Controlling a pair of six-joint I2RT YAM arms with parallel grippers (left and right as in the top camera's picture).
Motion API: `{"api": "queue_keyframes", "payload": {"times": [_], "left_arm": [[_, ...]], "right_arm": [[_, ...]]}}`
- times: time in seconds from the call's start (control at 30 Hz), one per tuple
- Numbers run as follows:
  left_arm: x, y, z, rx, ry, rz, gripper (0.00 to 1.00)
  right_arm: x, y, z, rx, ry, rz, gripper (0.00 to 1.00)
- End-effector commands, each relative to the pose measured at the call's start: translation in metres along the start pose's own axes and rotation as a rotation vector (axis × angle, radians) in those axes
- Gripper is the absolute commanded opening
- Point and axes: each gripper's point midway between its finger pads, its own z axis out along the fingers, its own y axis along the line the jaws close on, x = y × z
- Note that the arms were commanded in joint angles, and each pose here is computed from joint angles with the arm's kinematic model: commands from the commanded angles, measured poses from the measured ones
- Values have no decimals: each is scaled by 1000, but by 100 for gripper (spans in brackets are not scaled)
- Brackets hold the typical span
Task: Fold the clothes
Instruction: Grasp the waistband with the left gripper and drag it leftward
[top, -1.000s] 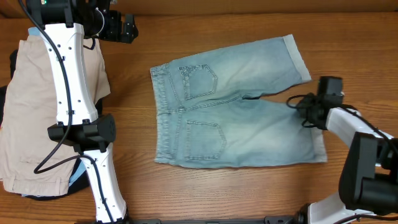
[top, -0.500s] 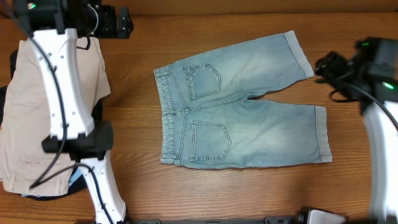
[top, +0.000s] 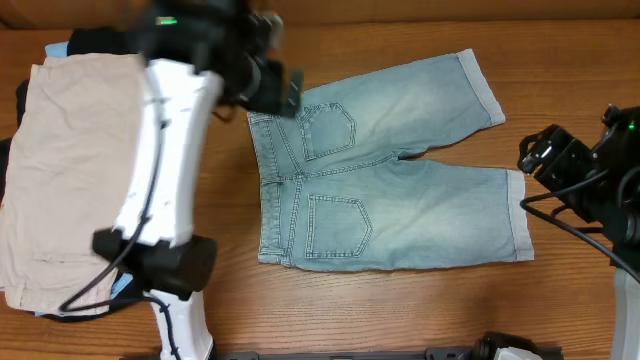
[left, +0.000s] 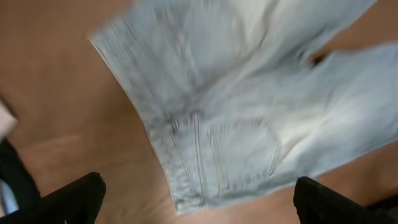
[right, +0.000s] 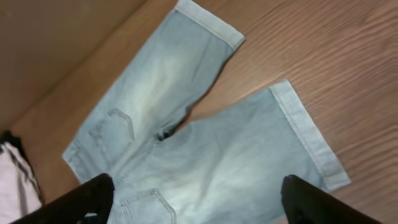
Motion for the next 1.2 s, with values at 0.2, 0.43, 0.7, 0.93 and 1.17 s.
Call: {"api": "queue_keyframes", "payload": {"times": [0.2,0.43,0.7,0.93,1.17], "left_arm": [[28,0,105,-49,162,-32,100],[41,11,156,-39,177,-54,100],[69,31,203,-71,199,-165,100],[88,47,230,-80,200,-222,100],[90,94,229,-148,184,-306,100]], "right_arm": [[5,-11,16,59,63,-28,91],[10,-14,35,79,142,-15,83],[17,-20,51,111,212,-2,77],[18,-21,55,116,225,1,76],[20,-19,56,113,233,-7,76]]}}
